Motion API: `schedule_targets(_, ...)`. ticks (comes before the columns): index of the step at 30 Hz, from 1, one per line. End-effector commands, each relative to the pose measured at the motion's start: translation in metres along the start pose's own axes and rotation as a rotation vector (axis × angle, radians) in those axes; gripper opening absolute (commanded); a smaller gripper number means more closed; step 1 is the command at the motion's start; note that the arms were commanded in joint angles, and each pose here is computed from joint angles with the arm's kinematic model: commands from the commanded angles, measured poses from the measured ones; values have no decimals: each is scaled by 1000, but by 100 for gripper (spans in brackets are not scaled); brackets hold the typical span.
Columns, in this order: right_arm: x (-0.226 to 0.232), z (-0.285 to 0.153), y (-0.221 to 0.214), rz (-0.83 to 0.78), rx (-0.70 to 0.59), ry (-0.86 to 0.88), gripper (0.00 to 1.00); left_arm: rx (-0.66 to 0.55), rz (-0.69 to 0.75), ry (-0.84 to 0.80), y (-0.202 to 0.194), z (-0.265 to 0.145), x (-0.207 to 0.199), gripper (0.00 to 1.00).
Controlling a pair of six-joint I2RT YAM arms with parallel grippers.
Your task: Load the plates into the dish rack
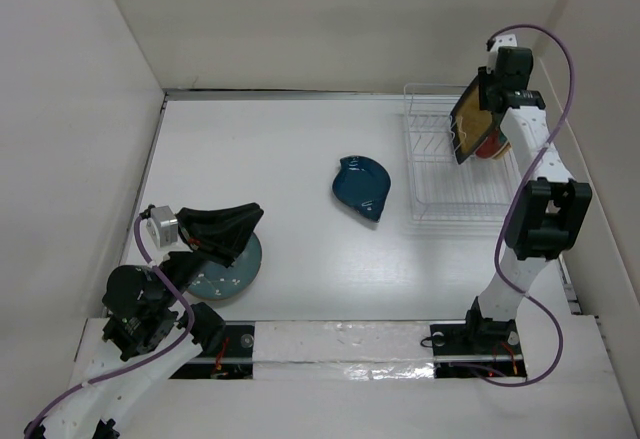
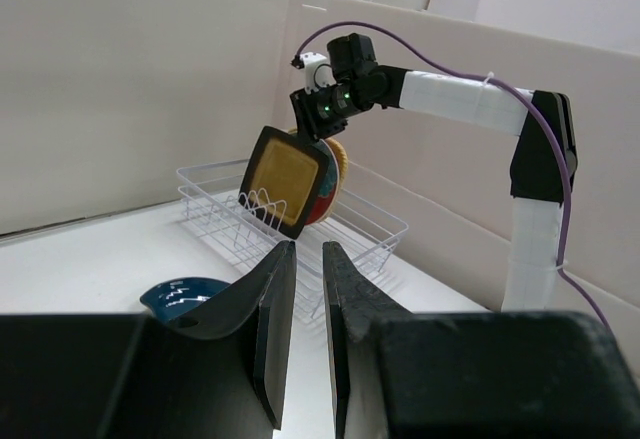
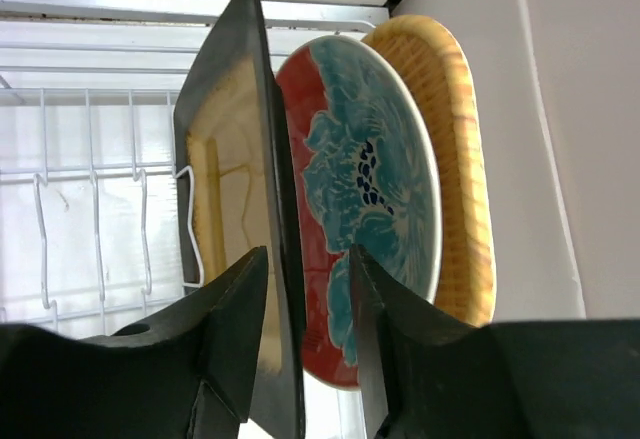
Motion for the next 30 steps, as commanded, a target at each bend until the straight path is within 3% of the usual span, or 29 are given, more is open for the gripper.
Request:
schedule_targets(1,-24,-17,32,79,-127,-68,47,-44,4,-44,12,3,-9,15)
schedule_targets(9,-23,-69,75,208,-284,-50,61,-21,1,-19,7,8,-4,15)
schedule_targets(14,3,-116,97,293,-398,16,62,-14,11,39,4,13,4,15)
schedule_targets(16,27,-147,110,323,-491,106,57,-12,17,69,2,14,8,14)
schedule_targets(17,53,-146,101,322,-482,200,47,-25,20,102,3,14,12,13)
schedule_targets(18,68,-153,103,330,-515,250,21,-33,23,123,4,14,14,12)
schedule_targets(19,98,-172,107,322,-548,342,6,-42,26,141,5,14,16,10)
schedule_targets(20,122,-180,105,323,-557,429,0,-68,30,193,6,13,22,3)
schedule_targets(25,285,-214,67,276,-524,837,0,-132,60,317,11,9,36,0)
schedule_targets(28,349,-233,55,292,-482,1046,0,-172,79,404,14,6,45,0)
schedule_targets(30,403,-238,34,250,-386,1147,1,-206,99,480,17,3,53,0)
Point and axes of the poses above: each gripper's point midway between its finger pads, its own z axis out along the fingers, its own x axis along the line the jaws close on, y = z × x, the point moved 8 cm from there along -z, back along the fingers, and after that the axes turned 14 degrees about -z, right-handed, at the moved point
